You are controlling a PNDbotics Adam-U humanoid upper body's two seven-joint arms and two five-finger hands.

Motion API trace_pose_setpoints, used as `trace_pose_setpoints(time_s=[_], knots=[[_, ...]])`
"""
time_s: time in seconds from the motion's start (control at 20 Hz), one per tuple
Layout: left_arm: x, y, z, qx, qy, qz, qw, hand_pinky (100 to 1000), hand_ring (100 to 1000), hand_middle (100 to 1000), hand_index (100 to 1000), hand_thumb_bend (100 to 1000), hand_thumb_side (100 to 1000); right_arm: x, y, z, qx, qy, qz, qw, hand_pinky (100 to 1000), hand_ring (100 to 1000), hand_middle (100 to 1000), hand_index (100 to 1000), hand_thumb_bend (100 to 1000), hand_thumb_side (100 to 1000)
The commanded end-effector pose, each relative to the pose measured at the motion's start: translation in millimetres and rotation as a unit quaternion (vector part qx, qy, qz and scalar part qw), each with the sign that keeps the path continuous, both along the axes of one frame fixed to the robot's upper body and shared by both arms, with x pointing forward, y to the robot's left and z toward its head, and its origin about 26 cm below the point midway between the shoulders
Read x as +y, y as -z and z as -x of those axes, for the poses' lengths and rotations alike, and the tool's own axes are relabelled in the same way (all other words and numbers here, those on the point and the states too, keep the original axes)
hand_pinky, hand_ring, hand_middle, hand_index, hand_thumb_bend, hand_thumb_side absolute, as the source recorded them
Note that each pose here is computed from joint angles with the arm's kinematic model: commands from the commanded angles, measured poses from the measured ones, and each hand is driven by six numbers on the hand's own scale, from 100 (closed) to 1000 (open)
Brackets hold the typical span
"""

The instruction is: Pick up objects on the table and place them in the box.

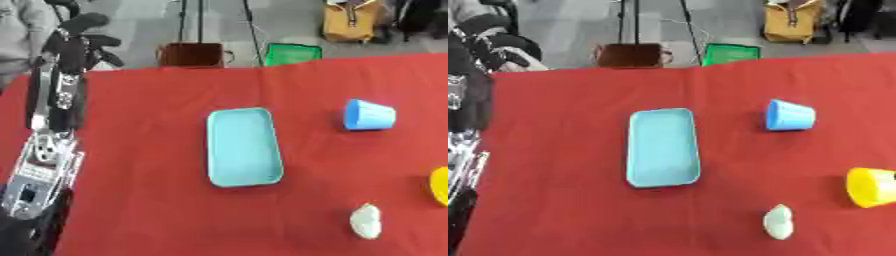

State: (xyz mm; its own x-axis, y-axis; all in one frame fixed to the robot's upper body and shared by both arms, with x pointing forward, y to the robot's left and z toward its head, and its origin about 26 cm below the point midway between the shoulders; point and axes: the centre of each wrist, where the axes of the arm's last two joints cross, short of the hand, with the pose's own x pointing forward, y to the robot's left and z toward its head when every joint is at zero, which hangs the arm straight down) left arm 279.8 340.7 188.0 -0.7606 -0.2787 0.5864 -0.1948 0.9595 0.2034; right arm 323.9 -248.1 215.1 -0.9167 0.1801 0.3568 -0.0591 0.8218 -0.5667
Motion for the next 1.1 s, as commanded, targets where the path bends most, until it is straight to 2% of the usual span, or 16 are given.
trace_pose_setpoints(time_s=[0.05, 0.3, 0.5, 0.9, 1.1], knots=[[2, -9.0, 2.8, -0.016, -0.001, -0.009, 1.0, 522, 656, 739, 803, 573, 758, -2, -10.8, 3.2, -0.02, 0.001, 0.01, 1.0, 653, 688, 738, 930, 738, 508], [2, -9.2, 2.7, -0.016, 0.0, -0.009, 1.0, 522, 656, 740, 803, 573, 758, -3, -13.4, 2.9, -0.025, 0.002, 0.014, 1.0, 655, 691, 740, 929, 741, 507], [1, -9.2, 2.6, -0.015, 0.002, -0.009, 1.0, 521, 656, 739, 803, 572, 759, -7, -23.9, -2.3, -0.035, 0.001, 0.026, 0.999, 655, 690, 741, 929, 744, 502], [-2, -9.8, 1.1, -0.018, 0.01, -0.005, 1.0, 521, 655, 739, 804, 570, 760, -26, -64.1, -20.7, -0.086, 0.015, 0.071, 0.994, 668, 702, 750, 923, 761, 493], [-3, -9.7, 0.5, -0.018, 0.016, -0.005, 1.0, 521, 655, 739, 803, 569, 759, -39, -84.9, -44.6, -0.083, 0.042, 0.122, 0.988, 670, 704, 751, 921, 775, 463]])
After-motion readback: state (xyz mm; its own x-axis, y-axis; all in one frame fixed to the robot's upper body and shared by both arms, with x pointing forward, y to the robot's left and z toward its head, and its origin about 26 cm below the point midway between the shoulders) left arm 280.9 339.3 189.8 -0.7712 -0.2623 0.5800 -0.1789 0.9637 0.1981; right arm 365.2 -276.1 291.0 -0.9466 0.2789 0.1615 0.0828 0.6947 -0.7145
